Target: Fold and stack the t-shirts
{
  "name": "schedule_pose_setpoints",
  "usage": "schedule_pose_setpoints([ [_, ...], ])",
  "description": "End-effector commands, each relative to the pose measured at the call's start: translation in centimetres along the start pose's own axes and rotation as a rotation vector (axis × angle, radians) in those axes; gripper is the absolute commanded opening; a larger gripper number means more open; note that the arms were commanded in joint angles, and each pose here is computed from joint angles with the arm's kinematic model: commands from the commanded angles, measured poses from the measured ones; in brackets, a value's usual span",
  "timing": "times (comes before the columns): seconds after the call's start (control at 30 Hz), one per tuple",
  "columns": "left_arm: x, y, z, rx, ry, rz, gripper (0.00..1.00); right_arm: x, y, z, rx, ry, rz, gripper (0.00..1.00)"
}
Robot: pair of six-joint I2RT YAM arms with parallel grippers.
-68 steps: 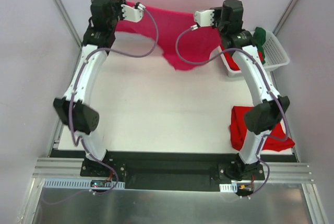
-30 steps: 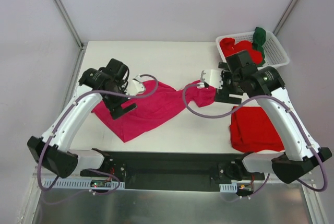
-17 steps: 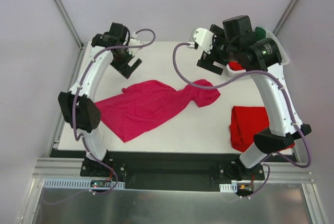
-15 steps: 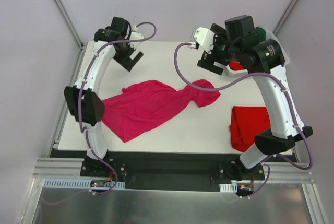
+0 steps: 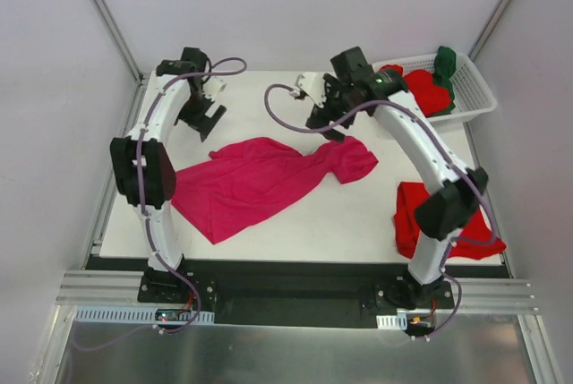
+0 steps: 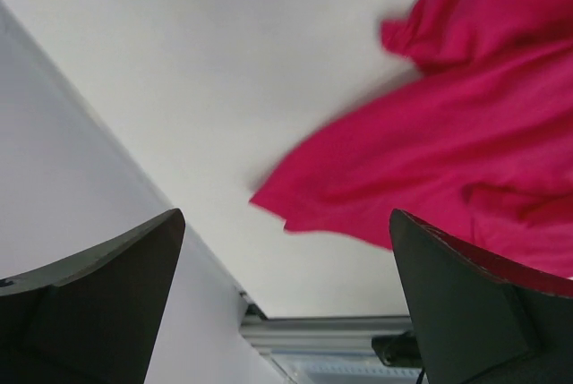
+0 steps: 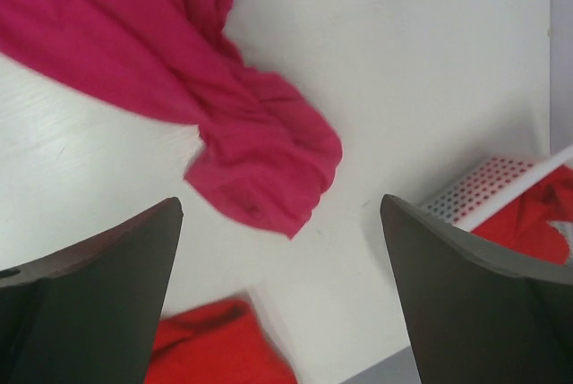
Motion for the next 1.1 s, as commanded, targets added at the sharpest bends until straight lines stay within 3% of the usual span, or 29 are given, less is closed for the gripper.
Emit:
schedule_pose_setpoints([
  [0.0, -6.5, 5.9, 0.5, -0.089, -0.088, -0.017, 0.99, 3.6, -3.7, -1.9, 0.036, -0.014, -0.065, 0.97],
  [0.13, -6.3, 9.4, -0.5, -0.166, -0.07, 0.008, 0.99, 7.6, -5.2, -1.2, -0.096, -0.049, -0.061, 0.98],
  [0.27, -6.1, 11.7, -2.4, -0.228, -0.021, 0.032, 0.99, 10.3, -4.9, 1.5, -0.21, -0.217, -0.114, 0.98],
  [0.37, -3.6, 13.5, -4.4, -0.239, 0.062, 0.114, 0.99, 12.1, -5.3, 2.4, -0.222, -0.27, -0.156, 0.98],
  [0.5, -1.9, 14.1, -5.6, -0.29, 0.182, 0.115, 0.99, 14.0, -6.9, 2.9, -0.172, -0.273, -0.187, 0.94],
  [0.8, 0.2, 13.7, -2.5, -0.33, 0.155, 0.107, 0.99, 19.0, -7.5, 1.6, -0.233, -0.215, -0.287, 0.98],
  [1.07, 1.5, 12.8, -0.4, -0.25, 0.028, 0.012, 0.99, 22.2, -8.0, 0.3, -0.206, -0.09, -0.297, 0.97],
])
Point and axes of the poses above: each gripper's point midway between its finger pads, its own x axis out along the fingers, its own z axis along the line the jaws close on, y = z × x, the point moved 7 cm from there along -x, back along the fingers, and after that the axes turned 5 degrees about x, right-handed, at the moved point
